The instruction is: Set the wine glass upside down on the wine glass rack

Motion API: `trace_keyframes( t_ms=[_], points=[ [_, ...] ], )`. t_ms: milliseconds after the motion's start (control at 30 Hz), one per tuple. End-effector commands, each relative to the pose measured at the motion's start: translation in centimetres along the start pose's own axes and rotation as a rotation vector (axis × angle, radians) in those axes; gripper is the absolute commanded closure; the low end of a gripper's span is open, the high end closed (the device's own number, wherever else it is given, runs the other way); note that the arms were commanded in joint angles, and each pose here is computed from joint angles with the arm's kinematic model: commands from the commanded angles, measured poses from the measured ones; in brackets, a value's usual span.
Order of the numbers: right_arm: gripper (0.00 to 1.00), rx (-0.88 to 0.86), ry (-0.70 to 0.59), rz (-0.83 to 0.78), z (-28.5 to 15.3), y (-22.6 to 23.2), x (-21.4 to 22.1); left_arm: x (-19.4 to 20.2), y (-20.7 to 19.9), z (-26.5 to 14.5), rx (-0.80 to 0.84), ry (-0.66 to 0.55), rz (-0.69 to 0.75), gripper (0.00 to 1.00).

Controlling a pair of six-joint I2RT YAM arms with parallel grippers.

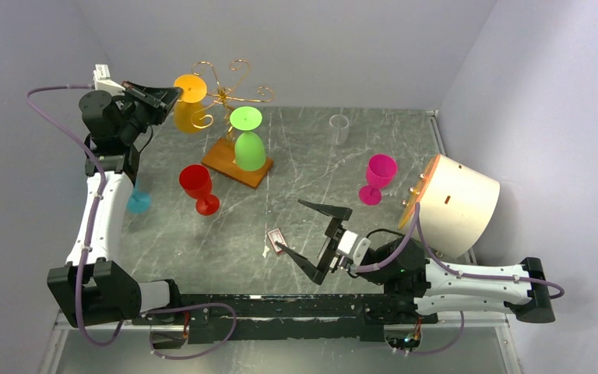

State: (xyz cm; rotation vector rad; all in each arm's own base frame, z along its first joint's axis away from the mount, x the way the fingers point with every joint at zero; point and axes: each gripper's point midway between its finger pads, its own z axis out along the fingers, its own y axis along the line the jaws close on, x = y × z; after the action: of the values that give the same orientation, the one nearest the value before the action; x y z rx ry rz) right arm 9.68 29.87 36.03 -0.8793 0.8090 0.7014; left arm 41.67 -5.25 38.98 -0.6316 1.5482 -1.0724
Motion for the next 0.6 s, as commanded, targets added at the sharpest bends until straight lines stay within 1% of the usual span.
trace_keyframes(
  t_ms=[0,300,567],
  points=[
    [0.0,0.031,-0.033,0.018,0.1,-1.0,-1.6,-2.6,-2.6,0.0,0.088,-0.058,0.048,0.93],
    [0.0,0.028,-0.03,0.017,0.0,-0.9,-1.5,-4.1,-0.8,0.6,0.066,-0.086,0.061,0.93],
    [0.0,0.021,-0.024,0.01,0.2,-0.8,-1.4,-4.5,0.3,0.9,0.069,-0.08,0.043,0.93]
  ],
)
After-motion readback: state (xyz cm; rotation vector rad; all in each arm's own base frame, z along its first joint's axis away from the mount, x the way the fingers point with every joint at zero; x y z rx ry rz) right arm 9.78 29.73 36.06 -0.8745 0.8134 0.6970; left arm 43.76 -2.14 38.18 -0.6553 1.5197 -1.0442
